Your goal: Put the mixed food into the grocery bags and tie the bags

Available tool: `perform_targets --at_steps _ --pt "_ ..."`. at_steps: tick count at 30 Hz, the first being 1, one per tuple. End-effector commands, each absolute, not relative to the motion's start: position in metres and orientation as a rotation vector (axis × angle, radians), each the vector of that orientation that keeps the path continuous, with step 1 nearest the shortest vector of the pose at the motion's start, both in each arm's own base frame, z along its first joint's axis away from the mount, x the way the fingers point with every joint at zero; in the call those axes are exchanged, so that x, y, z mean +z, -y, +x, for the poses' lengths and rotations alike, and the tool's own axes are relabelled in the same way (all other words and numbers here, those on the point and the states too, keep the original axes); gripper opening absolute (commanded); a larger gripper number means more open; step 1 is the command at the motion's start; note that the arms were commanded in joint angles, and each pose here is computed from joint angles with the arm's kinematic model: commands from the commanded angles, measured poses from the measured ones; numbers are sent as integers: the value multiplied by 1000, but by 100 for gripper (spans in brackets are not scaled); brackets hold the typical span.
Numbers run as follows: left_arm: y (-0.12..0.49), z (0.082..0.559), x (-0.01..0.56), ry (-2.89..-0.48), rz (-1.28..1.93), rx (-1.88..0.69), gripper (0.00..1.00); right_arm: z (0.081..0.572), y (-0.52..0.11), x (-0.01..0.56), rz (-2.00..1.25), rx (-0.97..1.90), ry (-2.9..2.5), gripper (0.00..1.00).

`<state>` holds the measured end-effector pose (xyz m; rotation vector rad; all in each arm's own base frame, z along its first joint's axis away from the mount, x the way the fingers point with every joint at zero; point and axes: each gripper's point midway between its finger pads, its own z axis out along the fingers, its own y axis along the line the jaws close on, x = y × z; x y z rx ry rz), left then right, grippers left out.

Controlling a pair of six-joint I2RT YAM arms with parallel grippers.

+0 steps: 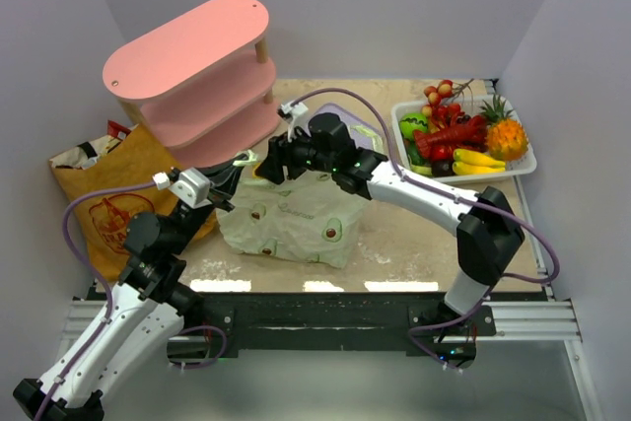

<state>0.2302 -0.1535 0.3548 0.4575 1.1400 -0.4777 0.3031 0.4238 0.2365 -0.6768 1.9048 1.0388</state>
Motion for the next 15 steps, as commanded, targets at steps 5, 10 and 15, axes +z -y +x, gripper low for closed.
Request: perform_targets --at_steps 5,10,15 --pt "151 228 372 -1078 453 -462 0 289 -402 205 -725 886 -1986 39" --pt "153 230 369 -1089 461 -466 0 271 -383 236 -840 847 -1959 73" --pt "153 231 369 -1091 457 -464 0 280 -343 274 -774 689 -1936 89"
